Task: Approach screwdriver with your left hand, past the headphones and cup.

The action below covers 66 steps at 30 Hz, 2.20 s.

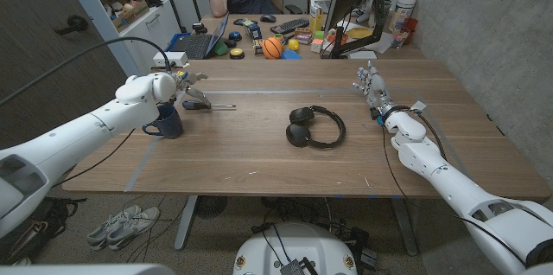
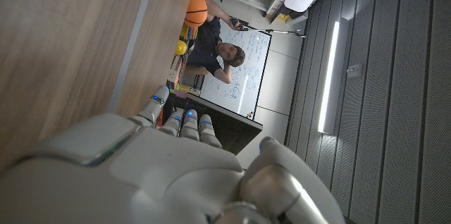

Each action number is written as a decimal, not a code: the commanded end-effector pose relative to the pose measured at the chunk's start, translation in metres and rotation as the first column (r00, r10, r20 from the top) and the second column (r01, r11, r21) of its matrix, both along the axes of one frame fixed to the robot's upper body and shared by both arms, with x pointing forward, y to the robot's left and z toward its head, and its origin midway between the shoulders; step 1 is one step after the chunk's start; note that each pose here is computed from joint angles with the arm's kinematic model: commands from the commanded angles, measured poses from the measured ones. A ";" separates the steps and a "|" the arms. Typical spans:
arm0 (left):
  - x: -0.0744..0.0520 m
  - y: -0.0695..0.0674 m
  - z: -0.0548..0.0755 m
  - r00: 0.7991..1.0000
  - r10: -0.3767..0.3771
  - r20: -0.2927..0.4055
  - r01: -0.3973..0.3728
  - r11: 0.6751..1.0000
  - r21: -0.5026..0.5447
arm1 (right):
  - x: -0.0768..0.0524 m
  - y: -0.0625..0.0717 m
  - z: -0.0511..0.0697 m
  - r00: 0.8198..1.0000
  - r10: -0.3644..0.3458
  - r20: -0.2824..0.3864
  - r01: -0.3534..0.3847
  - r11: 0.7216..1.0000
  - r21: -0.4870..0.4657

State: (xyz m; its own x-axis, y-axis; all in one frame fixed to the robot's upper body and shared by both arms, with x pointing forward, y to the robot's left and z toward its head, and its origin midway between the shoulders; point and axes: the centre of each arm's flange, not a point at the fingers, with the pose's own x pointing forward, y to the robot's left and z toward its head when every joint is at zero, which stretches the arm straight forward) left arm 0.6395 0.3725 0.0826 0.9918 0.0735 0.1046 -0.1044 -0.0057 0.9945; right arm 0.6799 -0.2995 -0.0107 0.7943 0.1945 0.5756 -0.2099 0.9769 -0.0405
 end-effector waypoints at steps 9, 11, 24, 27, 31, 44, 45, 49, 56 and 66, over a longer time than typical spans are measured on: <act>0.005 0.000 -0.003 0.998 0.049 -0.039 -0.047 0.998 0.044 | -0.002 -0.002 0.001 1.000 -0.011 0.013 0.011 1.000 0.001; 0.005 0.000 -0.003 0.998 0.054 -0.041 -0.052 0.997 0.053 | -0.002 -0.002 0.001 1.000 -0.011 0.013 0.011 1.000 0.001; 0.005 0.000 -0.003 0.996 0.069 -0.049 -0.066 0.996 0.061 | -0.002 -0.002 0.001 1.000 -0.013 0.014 0.013 1.000 0.004; 0.005 0.000 -0.003 0.996 0.072 -0.051 -0.069 0.996 0.063 | -0.002 -0.001 0.001 1.000 -0.011 0.012 0.011 1.000 0.004; 0.004 0.000 -0.003 0.996 0.074 -0.047 -0.070 0.995 0.066 | -0.003 -0.001 0.001 1.000 -0.010 0.012 0.010 1.000 0.003; 0.002 -0.003 -0.002 0.996 0.073 -0.049 -0.069 0.995 0.076 | -0.003 -0.001 0.000 1.000 -0.007 0.013 0.007 1.000 0.001; 0.002 -0.003 -0.002 0.996 0.074 -0.050 -0.070 0.994 0.079 | -0.003 -0.001 -0.001 1.000 -0.007 0.011 0.007 1.000 0.005; 0.001 -0.005 -0.002 0.996 0.078 -0.051 -0.073 0.994 0.084 | -0.004 -0.002 -0.001 1.000 -0.009 0.015 0.009 1.000 0.004; 0.001 -0.006 -0.001 0.995 0.080 -0.057 -0.075 0.993 0.091 | -0.004 -0.003 -0.001 1.000 -0.006 0.013 0.006 1.000 0.009; 0.000 -0.008 -0.002 0.994 0.088 -0.064 -0.081 0.992 0.097 | -0.004 -0.004 -0.002 1.000 -0.005 0.014 0.005 1.000 0.007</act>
